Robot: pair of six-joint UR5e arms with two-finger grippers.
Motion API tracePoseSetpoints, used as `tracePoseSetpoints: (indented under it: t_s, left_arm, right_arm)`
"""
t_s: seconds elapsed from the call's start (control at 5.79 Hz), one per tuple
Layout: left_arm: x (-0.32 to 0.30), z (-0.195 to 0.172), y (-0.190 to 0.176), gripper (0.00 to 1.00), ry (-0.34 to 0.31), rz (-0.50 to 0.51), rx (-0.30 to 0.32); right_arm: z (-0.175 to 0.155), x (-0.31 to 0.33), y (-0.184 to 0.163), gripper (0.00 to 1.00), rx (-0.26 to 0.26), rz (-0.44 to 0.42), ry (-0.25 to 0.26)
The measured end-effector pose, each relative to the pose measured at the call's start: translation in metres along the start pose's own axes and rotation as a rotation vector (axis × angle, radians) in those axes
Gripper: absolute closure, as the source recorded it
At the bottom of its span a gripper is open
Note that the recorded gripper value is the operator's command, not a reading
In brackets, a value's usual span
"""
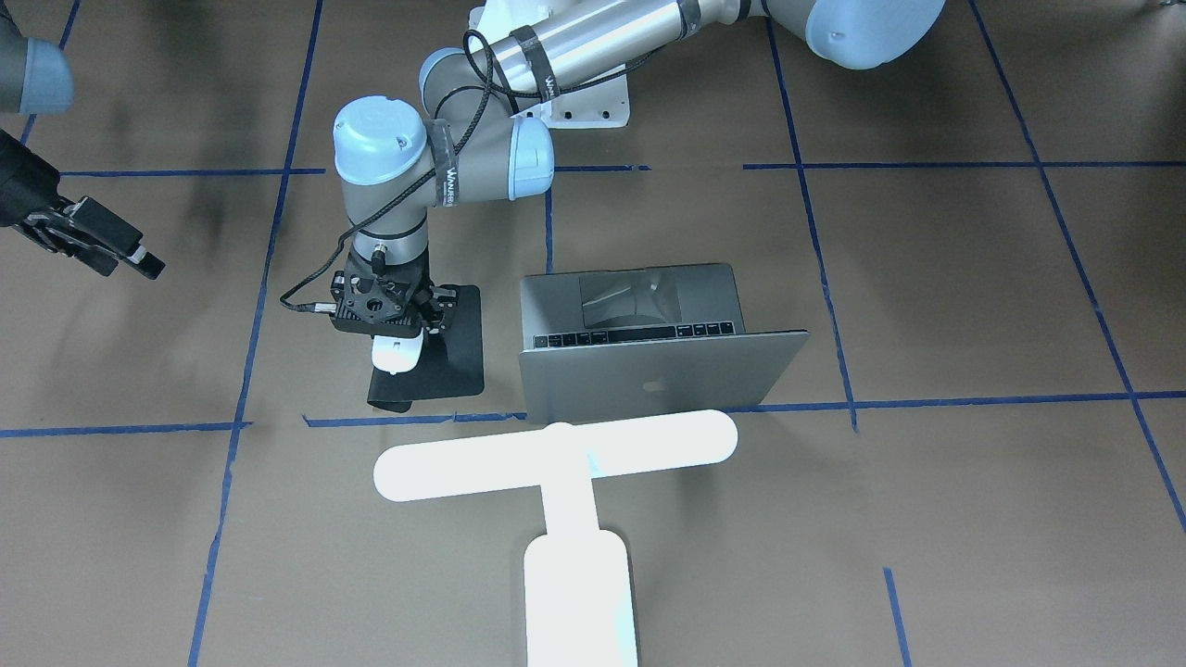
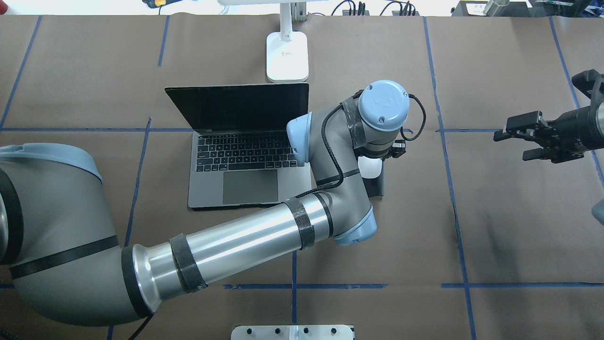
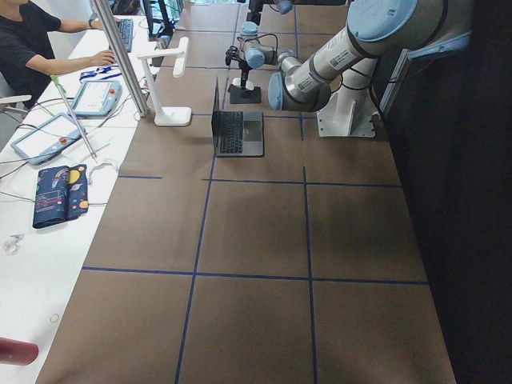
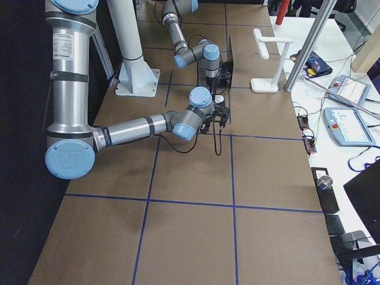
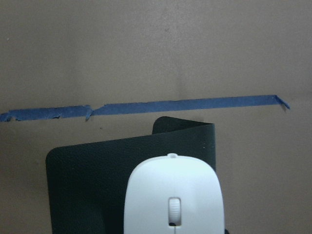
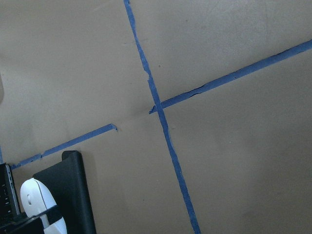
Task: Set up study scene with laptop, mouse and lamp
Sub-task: 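Carry the white mouse with the left gripper onto the mouse pad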
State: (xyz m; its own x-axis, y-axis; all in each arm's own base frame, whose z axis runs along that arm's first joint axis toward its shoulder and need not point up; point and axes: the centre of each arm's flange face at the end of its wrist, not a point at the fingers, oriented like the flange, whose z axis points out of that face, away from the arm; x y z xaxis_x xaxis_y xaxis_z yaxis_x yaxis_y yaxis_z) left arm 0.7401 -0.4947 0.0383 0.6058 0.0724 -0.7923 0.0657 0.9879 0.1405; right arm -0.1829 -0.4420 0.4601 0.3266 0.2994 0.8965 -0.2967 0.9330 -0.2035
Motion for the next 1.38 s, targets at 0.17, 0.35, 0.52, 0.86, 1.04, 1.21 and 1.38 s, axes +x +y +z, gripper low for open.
tracePoseSetpoints:
  t_s: [0.17, 0.35, 0.52, 0.86, 1.04, 1.21, 1.38]
  left_arm:
    - [-0.003, -0.002, -0.005, 0.77, -0.003, -0.005, 0.002]
    - [-0.007, -0.001, -0.008, 0.5, -0.007, -0.009, 0.004]
    - [-0.01, 0.001, -0.008, 0.47, -0.017, -0.013, 0.0]
    - [-0.022, 0.005, -0.003, 0.0, -0.027, -0.019, -0.02]
    - [-0.028, 0.006, 0.002, 0.0, -0.022, -0.022, -0.033]
    - [-0.028, 0.005, 0.004, 0.0, -0.018, -0.026, -0.037]
    - [-0.026, 0.002, 0.005, 0.0, -0.014, -0.036, -0.037]
  right_arm:
    - [-0.002, -0.002, 0.001, 0.0, 0.001, -0.003, -0.004]
    - [-0.003, -0.003, 0.002, 0.0, 0.002, -0.005, -0.006]
    - [-0.004, -0.004, 0.003, 0.0, 0.002, -0.007, -0.008]
    - [-0.005, -0.005, 0.003, 0.0, 0.002, -0.009, -0.011]
    - [-0.007, -0.005, 0.005, 0.0, 0.002, -0.009, -0.011]
    - [-0.008, -0.004, 0.006, 0.0, 0.002, -0.008, -0.011]
    - [-0.009, -0.004, 0.006, 0.0, 0.002, -0.009, -0.012]
